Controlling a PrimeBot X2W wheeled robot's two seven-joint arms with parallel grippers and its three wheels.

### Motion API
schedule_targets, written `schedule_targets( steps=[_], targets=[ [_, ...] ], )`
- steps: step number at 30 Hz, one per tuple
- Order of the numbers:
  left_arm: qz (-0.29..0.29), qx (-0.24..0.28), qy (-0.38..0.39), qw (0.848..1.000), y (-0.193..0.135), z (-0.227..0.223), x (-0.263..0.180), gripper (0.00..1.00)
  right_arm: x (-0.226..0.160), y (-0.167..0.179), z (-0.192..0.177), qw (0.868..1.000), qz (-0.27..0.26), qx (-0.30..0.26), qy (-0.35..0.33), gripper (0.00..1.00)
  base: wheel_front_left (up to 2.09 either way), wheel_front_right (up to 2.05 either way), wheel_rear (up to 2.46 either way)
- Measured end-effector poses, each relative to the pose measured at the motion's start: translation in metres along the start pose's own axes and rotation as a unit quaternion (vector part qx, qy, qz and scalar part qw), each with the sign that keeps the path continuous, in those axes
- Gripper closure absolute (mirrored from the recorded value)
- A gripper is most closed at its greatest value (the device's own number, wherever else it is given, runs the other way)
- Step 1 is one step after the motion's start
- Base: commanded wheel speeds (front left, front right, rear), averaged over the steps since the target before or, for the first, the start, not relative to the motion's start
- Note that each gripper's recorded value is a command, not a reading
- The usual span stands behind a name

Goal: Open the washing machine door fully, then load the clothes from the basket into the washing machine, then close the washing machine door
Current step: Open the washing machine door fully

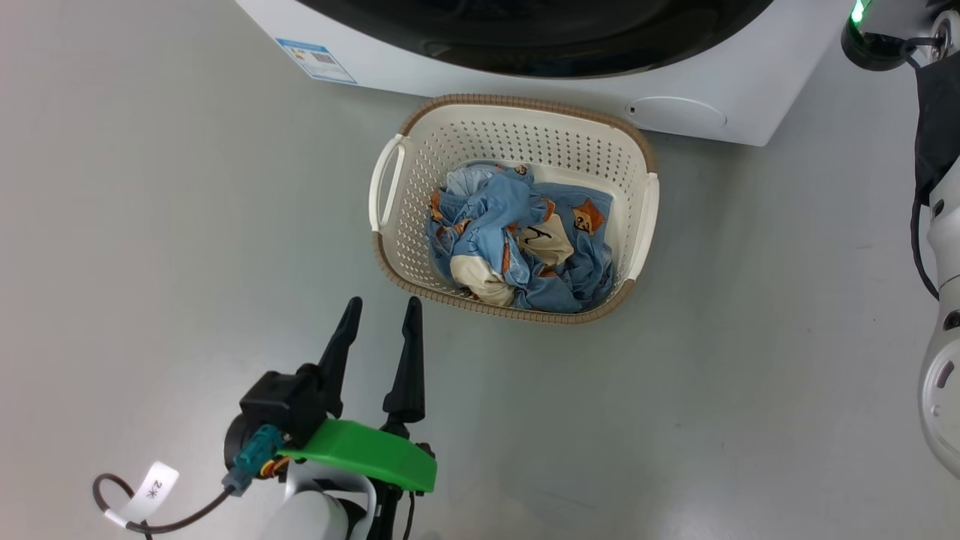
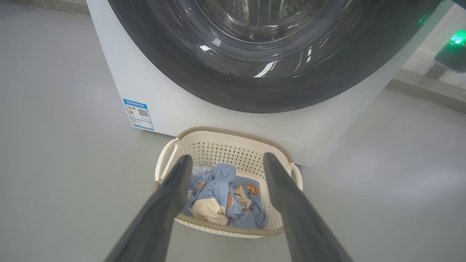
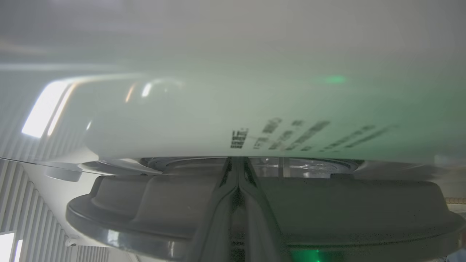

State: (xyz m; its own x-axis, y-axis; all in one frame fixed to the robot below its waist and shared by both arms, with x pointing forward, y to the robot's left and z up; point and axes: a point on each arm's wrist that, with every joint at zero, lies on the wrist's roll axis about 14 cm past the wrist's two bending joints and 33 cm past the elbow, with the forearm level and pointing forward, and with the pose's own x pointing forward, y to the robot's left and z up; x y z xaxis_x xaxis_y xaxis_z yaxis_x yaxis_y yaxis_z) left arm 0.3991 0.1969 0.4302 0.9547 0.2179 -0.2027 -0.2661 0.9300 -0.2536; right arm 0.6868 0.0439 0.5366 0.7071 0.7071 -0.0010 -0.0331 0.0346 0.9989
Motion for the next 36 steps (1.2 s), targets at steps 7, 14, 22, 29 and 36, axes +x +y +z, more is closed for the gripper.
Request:
schedule_targets(
  steps=[7, 14, 22, 29, 36],
  targets=[
    [-0.001, 0.0, -0.001, 1.0, -0.001, 0.001, 0.0, 0.0, 0.001, -0.001, -0.006, 1.0, -0.002, 0.015, 0.023, 1.0, 0.0, 0.0, 0.0],
    [-0.002, -0.001, -0.003, 1.0, -0.002, 0.002, 0.0, 0.0, 0.0, -0.001, -0.008, 1.0, -0.008, 0.009, 0.029, 1.0, 0.0, 0.0, 0.0],
    [-0.006, -0.002, -0.006, 1.0, -0.004, 0.004, -0.001, 0.0, -0.002, 0.003, -0.011, 0.999, -0.006, 0.01, 0.033, 1.0, 0.0, 0.0, 0.0],
    [-0.01, -0.004, -0.009, 1.0, -0.007, 0.006, -0.001, 0.0, -0.005, 0.003, -0.016, 0.999, -0.008, 0.011, 0.039, 1.0, 0.0, 0.0, 0.0],
    [-0.015, -0.006, -0.012, 1.0, -0.01, 0.009, -0.001, 0.0, -0.01, 0.003, -0.022, 0.999, -0.011, 0.01, 0.048, 1.0, 0.0, 0.0, 0.0]
  ],
)
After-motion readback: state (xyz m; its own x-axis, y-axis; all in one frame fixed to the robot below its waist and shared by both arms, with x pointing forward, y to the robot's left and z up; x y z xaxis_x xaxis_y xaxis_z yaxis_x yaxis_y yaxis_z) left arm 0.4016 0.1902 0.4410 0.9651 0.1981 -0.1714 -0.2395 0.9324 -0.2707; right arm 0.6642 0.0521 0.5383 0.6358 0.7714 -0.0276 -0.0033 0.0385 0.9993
